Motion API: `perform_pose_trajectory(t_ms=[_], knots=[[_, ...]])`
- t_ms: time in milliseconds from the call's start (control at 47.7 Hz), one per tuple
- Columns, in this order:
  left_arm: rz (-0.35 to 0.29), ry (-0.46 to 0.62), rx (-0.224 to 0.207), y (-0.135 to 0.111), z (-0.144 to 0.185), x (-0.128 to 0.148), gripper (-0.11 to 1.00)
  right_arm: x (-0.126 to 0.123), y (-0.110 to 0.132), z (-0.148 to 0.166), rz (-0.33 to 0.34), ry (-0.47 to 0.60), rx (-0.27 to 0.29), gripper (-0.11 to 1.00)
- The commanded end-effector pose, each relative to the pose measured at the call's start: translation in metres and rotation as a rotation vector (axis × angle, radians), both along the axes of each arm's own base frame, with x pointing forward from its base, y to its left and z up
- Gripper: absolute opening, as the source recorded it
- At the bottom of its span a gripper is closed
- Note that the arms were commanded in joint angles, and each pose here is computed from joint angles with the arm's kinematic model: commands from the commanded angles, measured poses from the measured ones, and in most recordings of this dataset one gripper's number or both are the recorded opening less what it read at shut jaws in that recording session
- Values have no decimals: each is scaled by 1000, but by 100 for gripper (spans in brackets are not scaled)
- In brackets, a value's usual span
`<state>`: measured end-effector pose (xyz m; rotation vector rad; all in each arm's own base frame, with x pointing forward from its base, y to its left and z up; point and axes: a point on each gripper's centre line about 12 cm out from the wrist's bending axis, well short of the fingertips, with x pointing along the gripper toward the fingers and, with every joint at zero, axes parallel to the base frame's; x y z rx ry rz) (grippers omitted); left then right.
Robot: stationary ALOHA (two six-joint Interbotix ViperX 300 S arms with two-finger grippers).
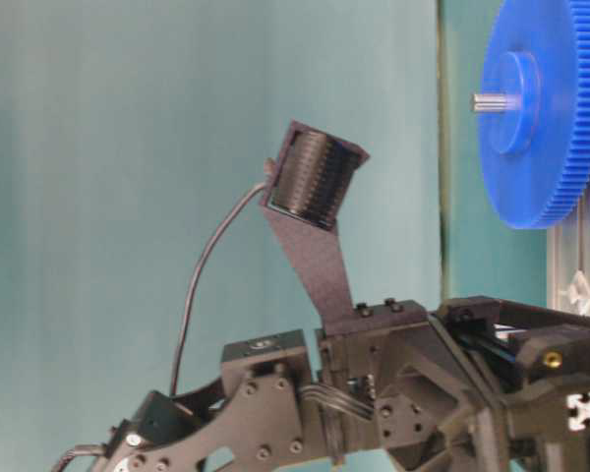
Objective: Insert the small gear onto the shaft.
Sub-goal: 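Carry the gear to the empty left shaft on the rail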
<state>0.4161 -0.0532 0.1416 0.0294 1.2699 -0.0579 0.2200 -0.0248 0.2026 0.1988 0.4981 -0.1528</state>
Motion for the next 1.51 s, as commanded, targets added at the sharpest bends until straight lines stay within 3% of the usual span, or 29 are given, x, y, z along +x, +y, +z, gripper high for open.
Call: perform_pose_trajectory(t_ms=[0,587,943,1258,1488], knots=[[-5,-87,-10,-2,37,5,70,3,0,8,-3,-22,6,0],[-3,-146,-17,-1,100,-2,70,3,0,9,-2,-27,4,0],[3,-137,-15,1,117,-2,70,3,0,9,-3,-27,5,0],[31,-182,-18,14,138,-8,70,2,0,11,-3,-36,4,0],[49,-152,-9,24,141,-14,70,-1,0,14,-3,-50,3,0]])
